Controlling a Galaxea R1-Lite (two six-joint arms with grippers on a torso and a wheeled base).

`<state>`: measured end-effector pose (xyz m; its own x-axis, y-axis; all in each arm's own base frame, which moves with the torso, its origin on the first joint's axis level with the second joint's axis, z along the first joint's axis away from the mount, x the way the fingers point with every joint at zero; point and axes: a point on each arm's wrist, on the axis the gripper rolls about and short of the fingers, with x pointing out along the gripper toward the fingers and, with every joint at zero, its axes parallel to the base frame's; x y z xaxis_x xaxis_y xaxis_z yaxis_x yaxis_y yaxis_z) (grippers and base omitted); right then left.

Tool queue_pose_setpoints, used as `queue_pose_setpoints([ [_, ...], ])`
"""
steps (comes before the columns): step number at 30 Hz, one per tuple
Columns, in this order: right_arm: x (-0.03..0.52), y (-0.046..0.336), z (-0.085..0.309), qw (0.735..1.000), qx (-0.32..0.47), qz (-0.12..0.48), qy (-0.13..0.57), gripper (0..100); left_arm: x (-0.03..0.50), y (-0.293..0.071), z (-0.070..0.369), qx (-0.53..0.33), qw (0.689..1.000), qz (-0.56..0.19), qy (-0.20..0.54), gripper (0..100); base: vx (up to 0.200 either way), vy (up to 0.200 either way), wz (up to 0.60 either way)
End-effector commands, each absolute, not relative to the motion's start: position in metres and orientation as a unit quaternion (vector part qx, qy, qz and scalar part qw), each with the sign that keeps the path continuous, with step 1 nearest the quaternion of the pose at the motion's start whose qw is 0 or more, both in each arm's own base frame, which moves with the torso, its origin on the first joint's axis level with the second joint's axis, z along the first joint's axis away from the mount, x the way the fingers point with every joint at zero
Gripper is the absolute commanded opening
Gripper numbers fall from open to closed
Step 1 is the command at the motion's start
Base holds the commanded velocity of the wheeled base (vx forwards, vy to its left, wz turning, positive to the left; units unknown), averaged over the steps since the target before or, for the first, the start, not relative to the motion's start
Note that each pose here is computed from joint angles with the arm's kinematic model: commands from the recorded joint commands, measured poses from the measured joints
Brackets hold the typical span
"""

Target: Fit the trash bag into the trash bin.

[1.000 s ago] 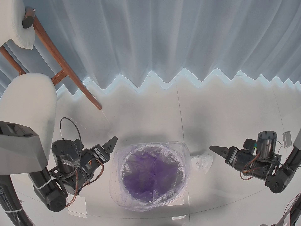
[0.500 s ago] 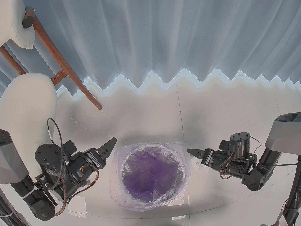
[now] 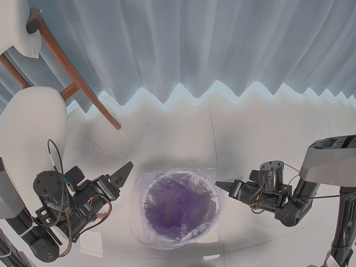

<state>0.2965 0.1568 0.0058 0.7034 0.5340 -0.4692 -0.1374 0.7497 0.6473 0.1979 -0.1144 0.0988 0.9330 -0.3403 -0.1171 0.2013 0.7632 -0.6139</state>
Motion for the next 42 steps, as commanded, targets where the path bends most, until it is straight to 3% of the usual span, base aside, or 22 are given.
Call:
queue_pose_setpoints([
  [1, 0.299, 0.159, -0.001, 0.873, 0.296, 0.19, 0.339, 0, 0.192, -0.111, 0.096, -0.307, 0.933, -0.141, 0.12, 100, 0.0, 0.0, 0.0],
  [8, 0.308, 0.158, -0.014, 0.873, 0.295, 0.18, 0.344, 0, 0.186, -0.107, 0.093, -0.296, 0.936, -0.139, 0.13, 100, 0.0, 0.0, 0.0],
  [14, 0.328, 0.154, -0.05, 0.879, 0.272, 0.163, 0.357, 0, 0.186, -0.107, 0.096, -0.296, 0.936, -0.143, 0.123, 100, 0.0, 0.0, 0.0],
  [21, 0.347, 0.143, -0.077, 0.912, 0.179, 0.162, 0.331, 0, 0.182, -0.105, 0.102, -0.299, 0.936, -0.145, 0.111, 100, 0.0, 0.0, 0.0],
  [32, 0.349, 0.142, -0.076, 0.918, 0.178, 0.157, 0.318, 0, 0.181, -0.102, 0.103, -0.304, 0.941, -0.109, 0.097, 100, 0.0, 0.0, 0.0],
  [33, 0.348, 0.143, -0.076, 0.918, 0.181, 0.157, 0.315, 100, 0.181, -0.102, 0.103, -0.304, 0.941, -0.109, 0.097, 100, 0.0, 0.0, 0.0],
  [37, 0.337, 0.145, -0.057, 0.916, 0.226, 0.161, 0.291, 100, 0.18, -0.101, 0.102, -0.304, 0.942, -0.107, 0.098, 100, 0.0, 0.0, 0.0],
  [42, 0.296, 0.129, -0.006, 0.904, 0.28, 0.154, 0.286, 100, 0.177, -0.101, 0.104, -0.304, 0.942, -0.108, 0.095, 100, 0.0, 0.0, 0.0],
])
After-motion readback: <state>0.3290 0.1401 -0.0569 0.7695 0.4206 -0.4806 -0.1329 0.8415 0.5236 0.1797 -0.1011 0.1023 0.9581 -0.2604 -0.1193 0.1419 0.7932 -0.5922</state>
